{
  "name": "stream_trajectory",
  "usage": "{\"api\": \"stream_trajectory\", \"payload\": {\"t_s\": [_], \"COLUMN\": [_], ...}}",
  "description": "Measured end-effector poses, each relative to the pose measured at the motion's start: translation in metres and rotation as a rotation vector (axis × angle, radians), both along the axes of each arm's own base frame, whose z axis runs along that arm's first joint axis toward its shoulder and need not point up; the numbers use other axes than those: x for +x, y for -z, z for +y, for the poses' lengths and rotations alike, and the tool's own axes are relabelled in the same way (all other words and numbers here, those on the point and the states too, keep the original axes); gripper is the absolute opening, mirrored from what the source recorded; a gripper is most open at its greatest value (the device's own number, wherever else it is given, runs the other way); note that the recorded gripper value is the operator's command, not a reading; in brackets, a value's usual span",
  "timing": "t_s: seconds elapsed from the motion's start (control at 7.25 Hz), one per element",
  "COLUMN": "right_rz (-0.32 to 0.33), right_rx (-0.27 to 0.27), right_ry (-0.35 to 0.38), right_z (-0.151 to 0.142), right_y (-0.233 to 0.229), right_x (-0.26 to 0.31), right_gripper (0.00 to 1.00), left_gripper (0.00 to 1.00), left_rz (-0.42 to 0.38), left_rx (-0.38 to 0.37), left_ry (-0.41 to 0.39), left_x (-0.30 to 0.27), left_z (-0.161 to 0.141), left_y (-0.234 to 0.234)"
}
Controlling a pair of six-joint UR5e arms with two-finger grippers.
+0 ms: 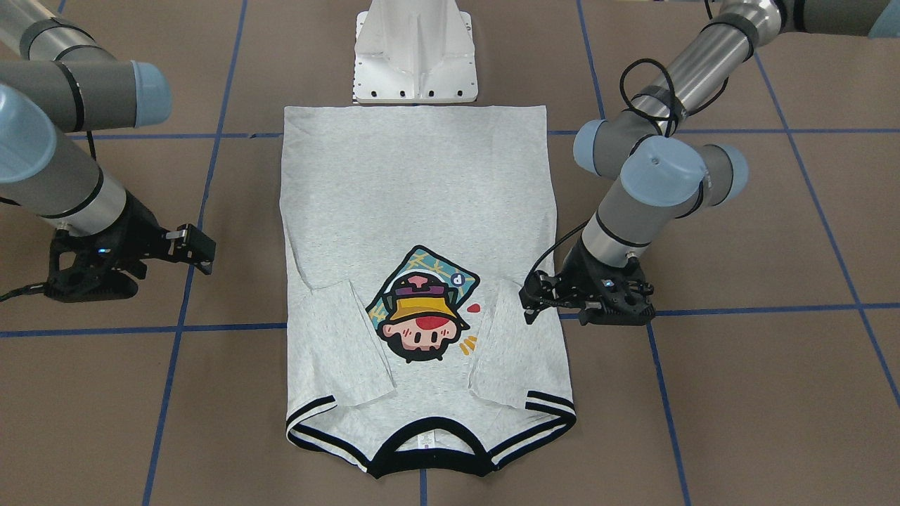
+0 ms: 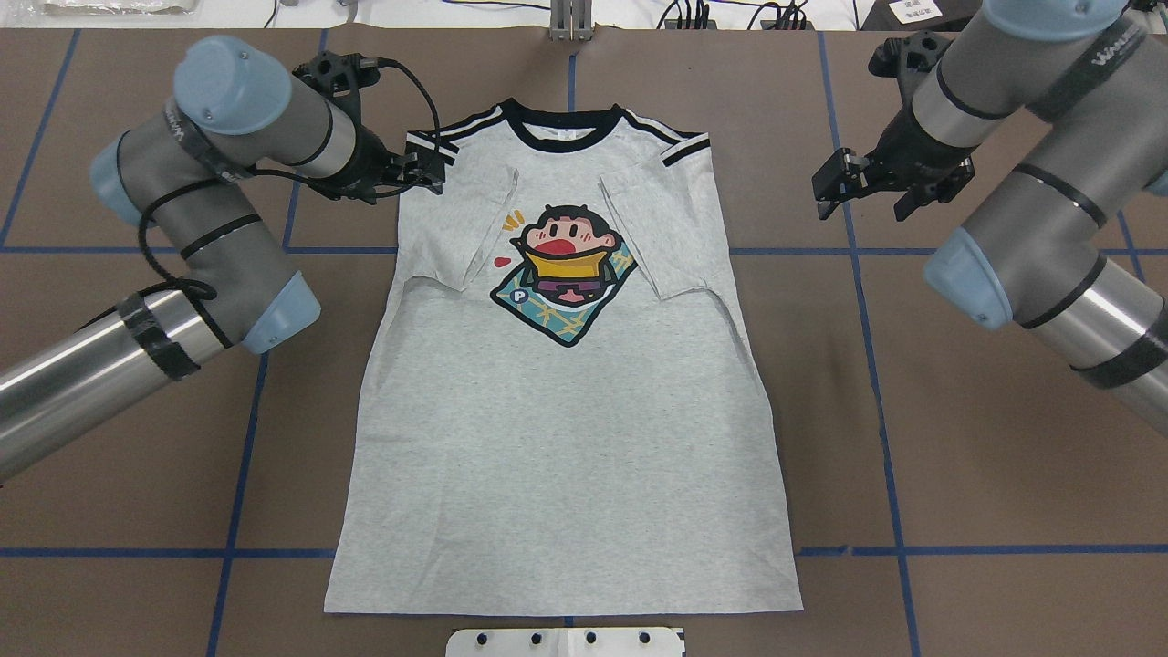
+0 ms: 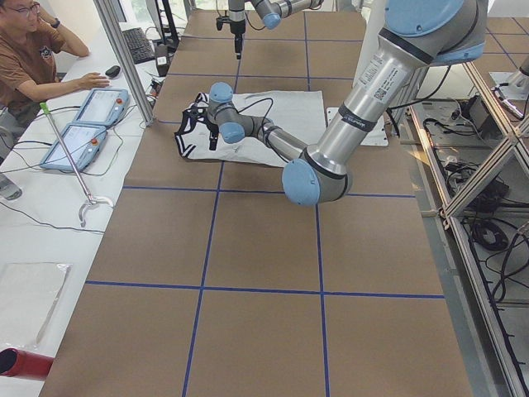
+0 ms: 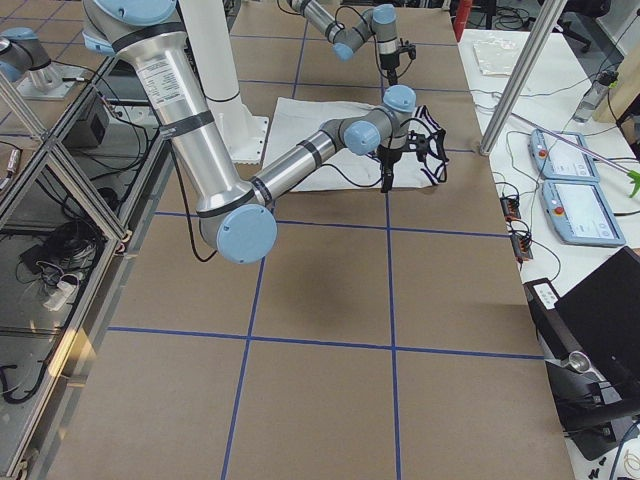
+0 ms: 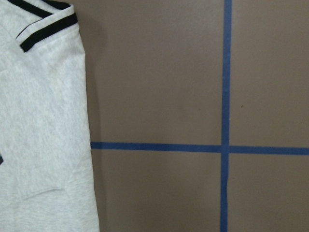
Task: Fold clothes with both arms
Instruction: 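Move both grippers to the hem corners nearest the robot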
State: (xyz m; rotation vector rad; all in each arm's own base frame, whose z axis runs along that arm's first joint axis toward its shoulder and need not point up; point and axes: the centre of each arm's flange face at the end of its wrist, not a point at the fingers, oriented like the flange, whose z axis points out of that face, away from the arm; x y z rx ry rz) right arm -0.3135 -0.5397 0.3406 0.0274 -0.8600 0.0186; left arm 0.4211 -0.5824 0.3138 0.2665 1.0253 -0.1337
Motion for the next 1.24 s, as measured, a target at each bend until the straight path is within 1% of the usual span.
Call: {"api": "stream_trajectory", "payload": {"t_s": [0.14, 0.28, 0.41, 0.55, 0.69, 0.83, 0.97, 1.1, 1.24], "right_rz": [-0.024, -0.030, -0.036, -0.048, -0.056, -0.057, -0.053, -0.042, -0.024], "right_rx": [0.000, 0.011, 0.003, -0.023, -0.044, -0.055, -0.061, -0.058, -0.057], "right_ry": [-0.014, -0.012, -0.013, -0.017, -0.026, -0.037, -0.047, -0.050, -0.046], "right_z": [0.040, 0.087, 0.136, 0.186, 0.233, 0.277, 0.312, 0.339, 0.353], "right_y": [-0.002, -0.005, -0.005, 0.002, 0.012, 0.018, 0.021, 0.017, 0.009], "right_x": [-0.020, -0.041, -0.061, -0.081, -0.102, -0.124, -0.142, -0.153, -0.157], "right_gripper": [1.00, 1.00, 1.00, 0.99, 0.98, 0.97, 0.95, 0.94, 0.94], "left_gripper": [0.99, 0.99, 0.99, 0.99, 0.99, 0.99, 0.99, 0.99, 0.99], "left_rz": [-0.004, -0.004, 0.002, 0.031, 0.073, 0.109, 0.138, 0.165, 0.183], "left_rx": [0.017, 0.023, 0.019, 0.008, -0.013, -0.049, -0.097, -0.147, -0.179], "left_ry": [-0.014, -0.020, -0.021, -0.021, -0.026, -0.032, -0.034, -0.034, -0.039], "left_x": [-0.030, -0.062, -0.097, -0.124, -0.136, -0.131, -0.113, -0.091, -0.075], "left_z": [0.032, 0.069, 0.110, 0.152, 0.188, 0.217, 0.244, 0.269, 0.286], "left_y": [-0.012, -0.029, -0.047, -0.065, -0.080, -0.088, -0.086, -0.078, -0.071]}}
